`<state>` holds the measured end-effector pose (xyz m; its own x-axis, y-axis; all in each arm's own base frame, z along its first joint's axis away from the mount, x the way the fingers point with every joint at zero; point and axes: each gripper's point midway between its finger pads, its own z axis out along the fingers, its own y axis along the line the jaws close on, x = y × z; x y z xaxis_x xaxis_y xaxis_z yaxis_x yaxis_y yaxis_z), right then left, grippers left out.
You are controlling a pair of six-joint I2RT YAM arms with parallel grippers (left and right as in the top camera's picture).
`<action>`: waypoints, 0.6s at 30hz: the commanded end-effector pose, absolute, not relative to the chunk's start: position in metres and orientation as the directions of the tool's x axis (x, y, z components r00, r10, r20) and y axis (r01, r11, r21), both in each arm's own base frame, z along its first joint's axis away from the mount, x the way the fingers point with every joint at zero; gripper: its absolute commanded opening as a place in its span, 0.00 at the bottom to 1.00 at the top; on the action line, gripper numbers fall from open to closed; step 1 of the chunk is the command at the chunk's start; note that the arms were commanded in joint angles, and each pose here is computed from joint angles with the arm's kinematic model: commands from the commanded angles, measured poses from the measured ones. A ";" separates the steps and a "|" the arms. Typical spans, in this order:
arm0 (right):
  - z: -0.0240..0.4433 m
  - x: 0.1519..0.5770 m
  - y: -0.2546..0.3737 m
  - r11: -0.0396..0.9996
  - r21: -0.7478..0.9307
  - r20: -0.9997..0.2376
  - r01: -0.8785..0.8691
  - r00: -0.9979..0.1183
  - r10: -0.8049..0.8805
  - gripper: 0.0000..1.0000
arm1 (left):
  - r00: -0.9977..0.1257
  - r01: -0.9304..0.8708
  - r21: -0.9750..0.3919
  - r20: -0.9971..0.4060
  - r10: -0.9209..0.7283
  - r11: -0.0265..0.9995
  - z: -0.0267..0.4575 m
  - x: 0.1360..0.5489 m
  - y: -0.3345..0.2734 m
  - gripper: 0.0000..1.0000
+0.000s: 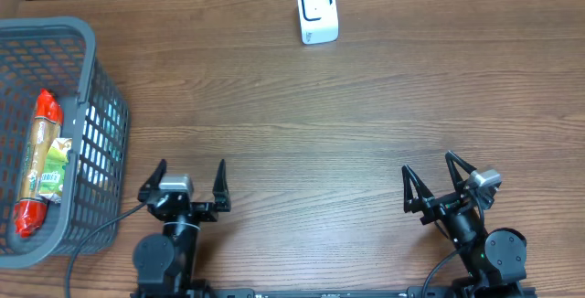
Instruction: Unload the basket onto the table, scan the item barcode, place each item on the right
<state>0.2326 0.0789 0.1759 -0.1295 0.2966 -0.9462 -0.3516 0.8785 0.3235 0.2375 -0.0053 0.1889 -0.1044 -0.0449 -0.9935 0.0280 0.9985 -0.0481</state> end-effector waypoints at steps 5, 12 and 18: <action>0.174 0.233 0.077 0.883 0.319 -0.948 -0.344 -0.122 0.295 1.00 | -0.093 0.051 -0.026 -0.995 -0.022 0.998 0.267 0.239 -0.009 1.00; 0.174 0.233 0.077 0.883 0.319 -0.948 -0.344 -0.122 0.295 1.00 | -0.265 0.072 -0.042 -0.964 -0.021 0.997 0.324 0.253 -0.014 1.00; 0.174 0.233 0.077 0.883 0.319 -0.948 -0.344 -0.122 0.295 1.00 | -0.434 0.062 -0.054 -0.901 -0.022 0.997 0.369 0.264 -0.014 1.00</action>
